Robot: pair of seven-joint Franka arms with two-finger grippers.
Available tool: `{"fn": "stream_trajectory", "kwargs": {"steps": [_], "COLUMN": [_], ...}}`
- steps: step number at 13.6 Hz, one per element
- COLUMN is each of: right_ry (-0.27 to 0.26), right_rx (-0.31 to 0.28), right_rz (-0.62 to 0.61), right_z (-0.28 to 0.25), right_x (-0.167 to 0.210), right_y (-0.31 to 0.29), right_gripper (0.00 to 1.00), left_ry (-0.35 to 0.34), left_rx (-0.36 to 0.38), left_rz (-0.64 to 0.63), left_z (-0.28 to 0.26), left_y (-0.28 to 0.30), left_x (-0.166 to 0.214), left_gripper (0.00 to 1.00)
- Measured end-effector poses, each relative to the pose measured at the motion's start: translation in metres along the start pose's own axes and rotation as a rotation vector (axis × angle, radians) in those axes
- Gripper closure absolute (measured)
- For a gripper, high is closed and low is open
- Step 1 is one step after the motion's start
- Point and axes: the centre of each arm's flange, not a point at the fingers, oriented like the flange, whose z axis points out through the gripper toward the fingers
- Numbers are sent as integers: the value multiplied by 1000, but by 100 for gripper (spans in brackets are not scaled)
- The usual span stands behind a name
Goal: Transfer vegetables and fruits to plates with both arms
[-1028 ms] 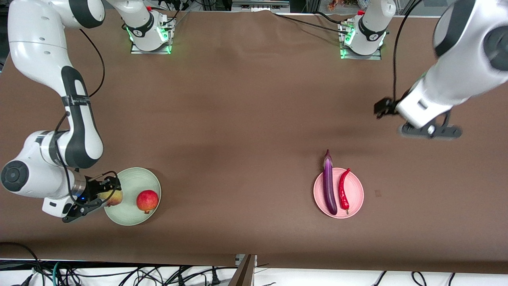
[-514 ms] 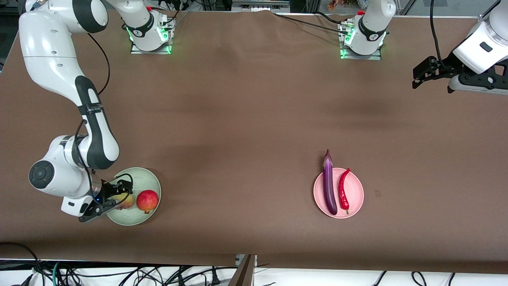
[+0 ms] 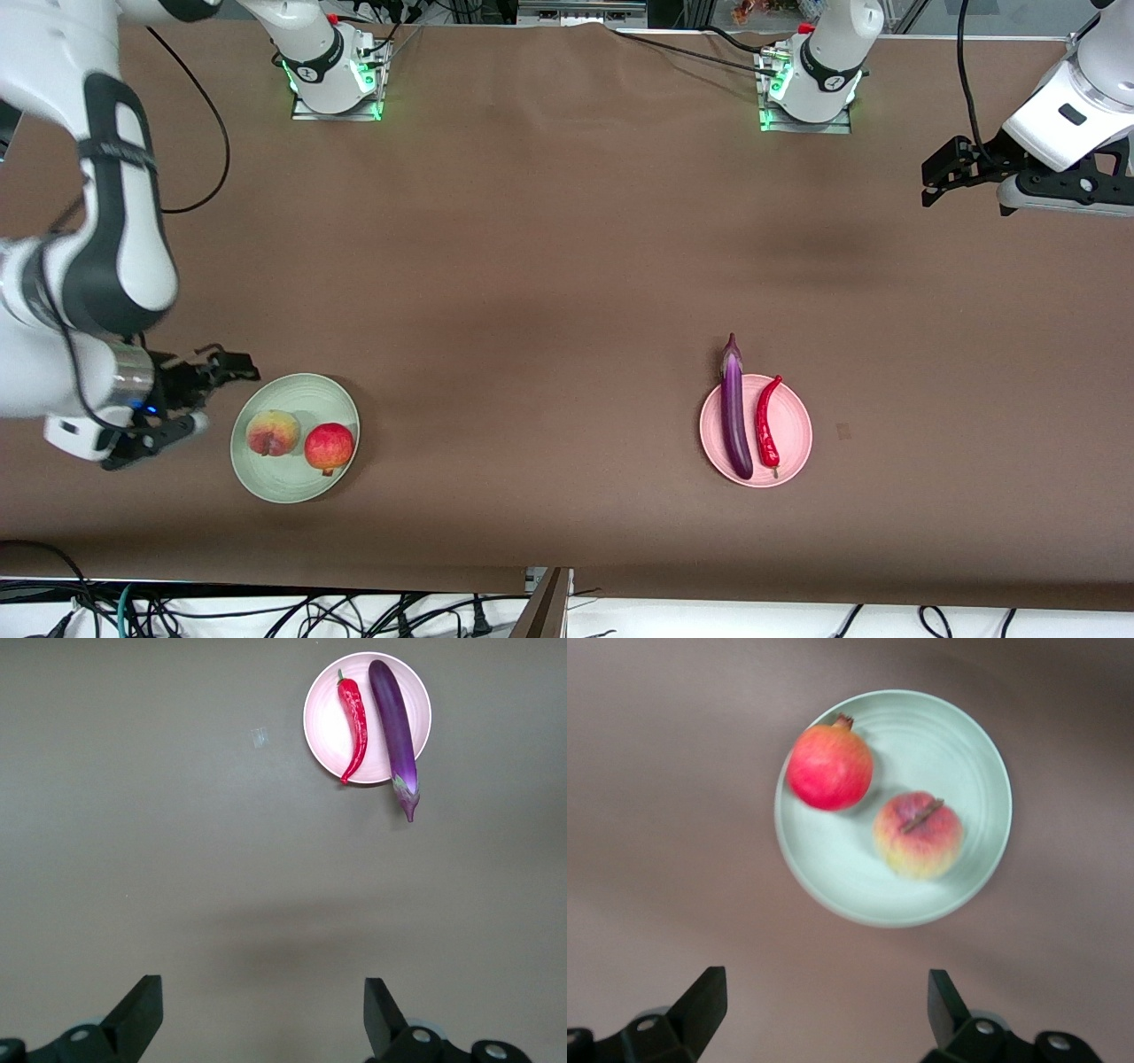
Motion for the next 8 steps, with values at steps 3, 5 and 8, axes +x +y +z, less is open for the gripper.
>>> {"fn": "stream_trajectory", "kwargs": {"steps": [3, 5, 8], "right_ry": [-67, -96, -108], "right_rx": [-42, -77, -97], "right_rz": [138, 203, 227], "right_z": [-59, -82, -106], "right_x": [-34, -64, -117], "right_y": [-38, -61, -84], "right_gripper": [0, 0, 0], "left_ry": [-17, -19, -23], "left_rx": [1, 1, 1], "left_rz": [6, 7, 8], "left_z": [-7, -8, -7], "left_y": [3, 4, 4], "left_x": [-4, -4, -4], "left_gripper": [0, 0, 0]}}
